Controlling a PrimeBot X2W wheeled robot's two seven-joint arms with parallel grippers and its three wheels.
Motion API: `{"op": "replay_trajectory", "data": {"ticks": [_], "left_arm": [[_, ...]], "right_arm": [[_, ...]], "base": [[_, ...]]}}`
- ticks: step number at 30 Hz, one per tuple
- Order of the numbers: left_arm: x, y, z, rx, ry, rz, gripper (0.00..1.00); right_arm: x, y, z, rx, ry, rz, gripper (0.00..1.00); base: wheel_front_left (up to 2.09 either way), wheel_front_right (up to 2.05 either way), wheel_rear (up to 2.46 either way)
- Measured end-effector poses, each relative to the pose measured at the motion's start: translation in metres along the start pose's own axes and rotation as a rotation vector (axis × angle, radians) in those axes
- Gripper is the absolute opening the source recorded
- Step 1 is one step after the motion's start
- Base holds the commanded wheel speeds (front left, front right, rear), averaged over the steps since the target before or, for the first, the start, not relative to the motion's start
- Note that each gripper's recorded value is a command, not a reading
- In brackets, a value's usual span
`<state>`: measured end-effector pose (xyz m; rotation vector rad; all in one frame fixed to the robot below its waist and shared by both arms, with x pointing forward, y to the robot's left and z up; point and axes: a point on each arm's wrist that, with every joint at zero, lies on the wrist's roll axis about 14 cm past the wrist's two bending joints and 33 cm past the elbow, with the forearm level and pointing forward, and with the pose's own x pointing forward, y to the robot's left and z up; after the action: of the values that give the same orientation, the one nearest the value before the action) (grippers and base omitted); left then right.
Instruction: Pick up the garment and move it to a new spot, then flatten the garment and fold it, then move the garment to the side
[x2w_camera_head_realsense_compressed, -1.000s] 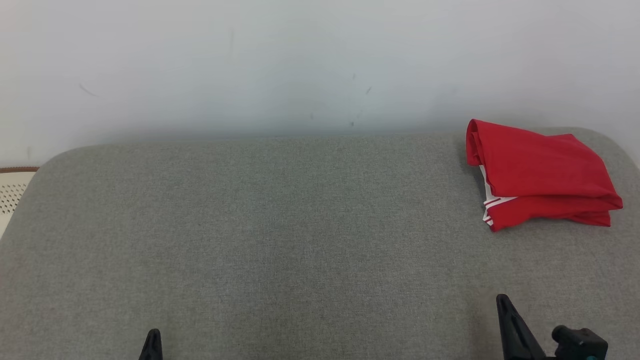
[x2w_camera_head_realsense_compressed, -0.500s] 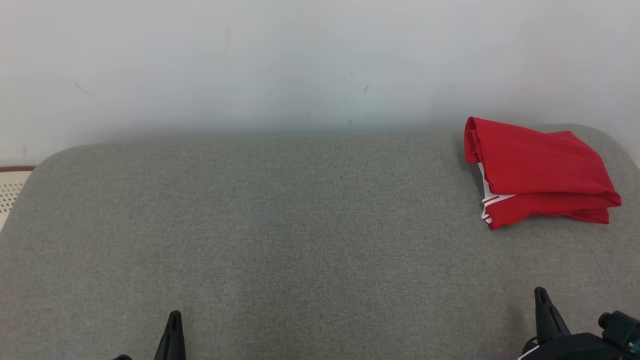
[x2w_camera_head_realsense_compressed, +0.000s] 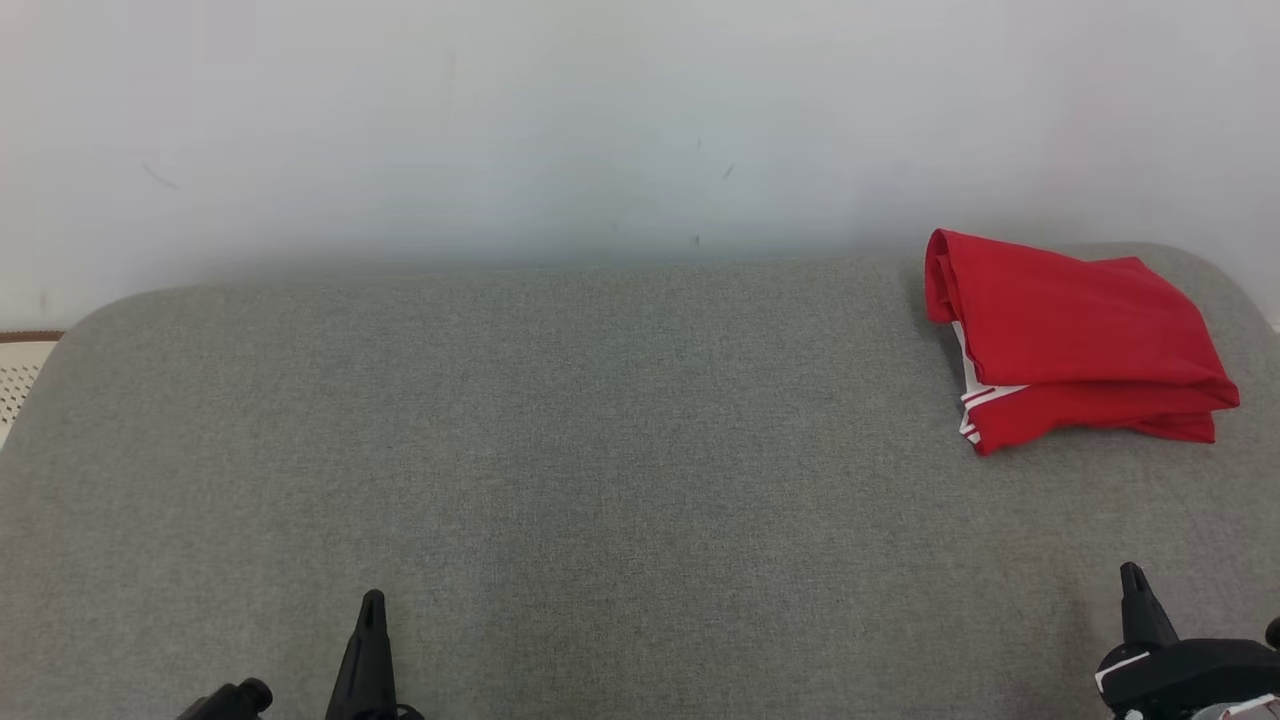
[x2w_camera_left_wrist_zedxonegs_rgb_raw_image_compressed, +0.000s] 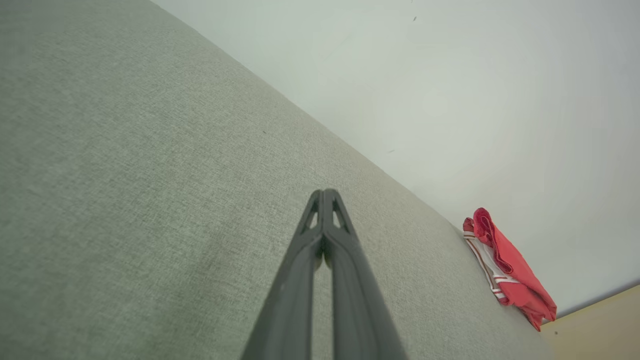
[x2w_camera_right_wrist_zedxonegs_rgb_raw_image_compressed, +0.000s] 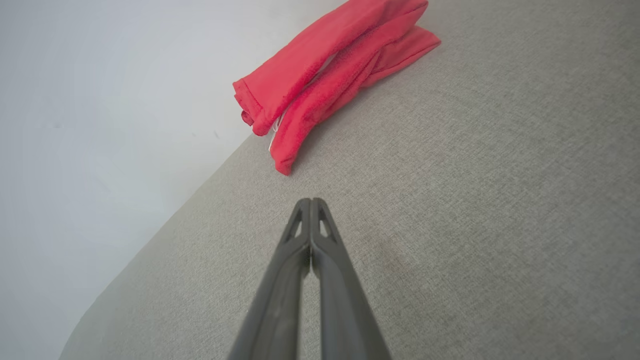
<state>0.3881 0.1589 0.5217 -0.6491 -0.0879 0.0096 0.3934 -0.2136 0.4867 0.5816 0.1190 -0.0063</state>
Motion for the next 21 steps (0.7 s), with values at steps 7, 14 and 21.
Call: {"op": "replay_trajectory", "data": {"ticks": [7, 14, 21], "left_arm": [[0.007, -0.008, -0.005, -0.111, 0.019, -0.013, 0.00], [0.014, -0.015, -0.011, -0.210, 0.040, -0.018, 0.00], [0.021, -0.023, -0.016, -0.315, 0.062, -0.027, 0.00]], "right_arm": [[0.004, -0.012, 0.010, 0.100, -0.005, -0.034, 0.00], [0.007, -0.022, 0.018, 0.194, -0.010, -0.060, 0.00], [0.010, -0.032, 0.028, 0.302, -0.023, -0.077, 0.00]], "base": [[0.00, 0.00, 0.00], [0.00, 0.00, 0.00], [0.00, 0.00, 0.00]]}}
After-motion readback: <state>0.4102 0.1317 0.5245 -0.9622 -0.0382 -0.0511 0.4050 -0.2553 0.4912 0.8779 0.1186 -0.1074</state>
